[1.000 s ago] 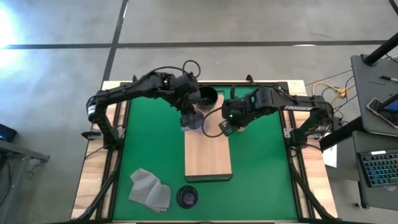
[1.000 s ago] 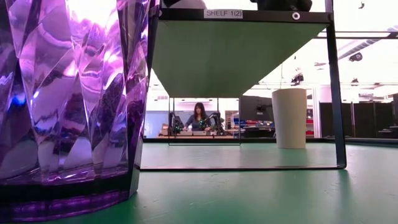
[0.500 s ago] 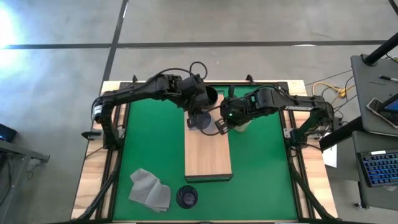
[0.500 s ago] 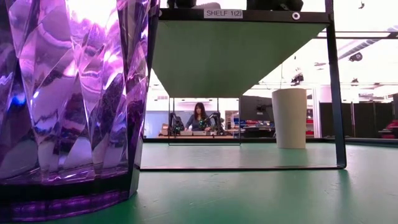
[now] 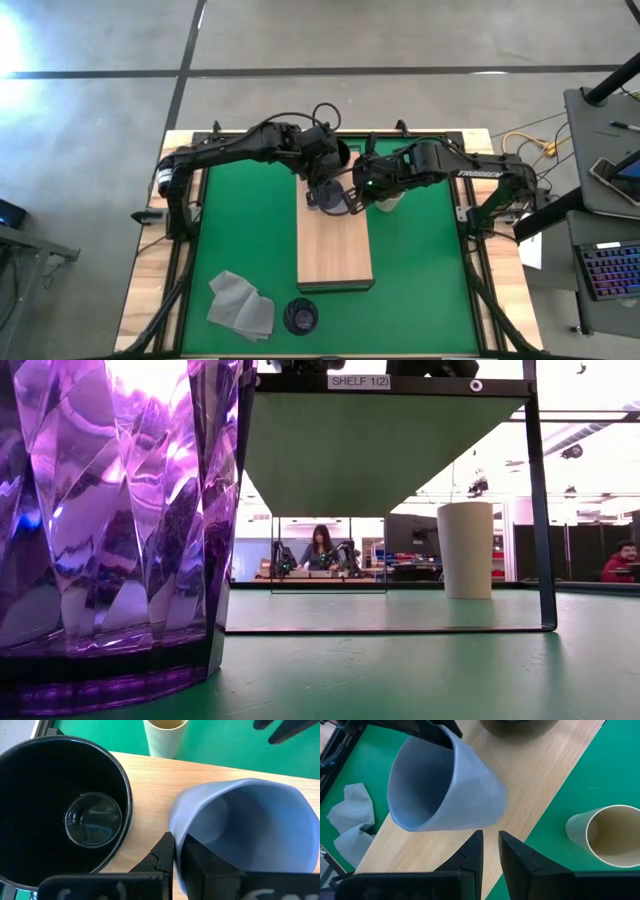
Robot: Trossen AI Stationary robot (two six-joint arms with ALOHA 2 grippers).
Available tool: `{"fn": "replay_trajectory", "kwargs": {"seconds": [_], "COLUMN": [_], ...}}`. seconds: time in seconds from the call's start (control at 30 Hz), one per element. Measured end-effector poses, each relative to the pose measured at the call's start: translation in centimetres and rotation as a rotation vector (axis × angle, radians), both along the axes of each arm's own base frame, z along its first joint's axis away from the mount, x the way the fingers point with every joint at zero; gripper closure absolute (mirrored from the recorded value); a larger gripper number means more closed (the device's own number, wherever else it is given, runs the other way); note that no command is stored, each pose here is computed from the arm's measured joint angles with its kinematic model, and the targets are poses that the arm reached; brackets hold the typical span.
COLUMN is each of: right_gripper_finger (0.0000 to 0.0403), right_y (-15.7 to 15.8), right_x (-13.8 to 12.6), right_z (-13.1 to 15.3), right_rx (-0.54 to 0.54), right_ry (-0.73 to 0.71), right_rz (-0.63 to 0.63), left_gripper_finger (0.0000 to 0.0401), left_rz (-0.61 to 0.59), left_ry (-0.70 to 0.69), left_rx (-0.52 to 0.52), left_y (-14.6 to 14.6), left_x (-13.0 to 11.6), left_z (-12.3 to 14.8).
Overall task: Stack small to large cups/mugs on shelf
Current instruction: Put the violet cup on the shelf
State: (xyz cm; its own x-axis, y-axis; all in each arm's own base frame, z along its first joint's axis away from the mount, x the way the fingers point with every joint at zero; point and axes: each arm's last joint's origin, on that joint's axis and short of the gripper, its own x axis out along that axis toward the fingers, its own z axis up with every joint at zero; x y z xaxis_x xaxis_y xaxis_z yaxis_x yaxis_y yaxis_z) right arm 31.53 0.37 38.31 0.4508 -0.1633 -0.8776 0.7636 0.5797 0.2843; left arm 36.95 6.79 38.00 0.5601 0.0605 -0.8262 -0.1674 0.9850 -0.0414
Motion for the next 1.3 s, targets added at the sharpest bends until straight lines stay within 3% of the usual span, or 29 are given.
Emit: {"fn": "replay_trajectory", "kwargs": {"seconds": [0.5,0.7,0.87,1.3], "right_gripper_finger": [0.0351,0.0388,0.0394,0.0394], "right_y": [0.0,-0.2,-0.9,-2.2], "right_x": [0.7,0.8,0.8,0.9], "right_z": [-0.3,-0.5,-0.8,-1.3], "right_rx": [-0.016,-0.046,-0.053,0.050], "right_ry": [-0.017,0.003,0.024,-0.022], "right_rz": [0.029,0.063,0.064,0.151], "left_gripper_finger": [0.0401,0.0401,0.0398,0.0394], "left_rz": [0.017,0.017,0.016,-0.010], "left_ry": [-0.008,0.003,0.000,-0.008], "left_rx": [-0.005,-0.010,-0.011,0.008], "left_y": [0.4,0.4,0.3,0.3], "left_x": [0.1,0.0,-0.1,-0.1], "left_z": [-0.1,-0.2,0.0,-0.1]}}
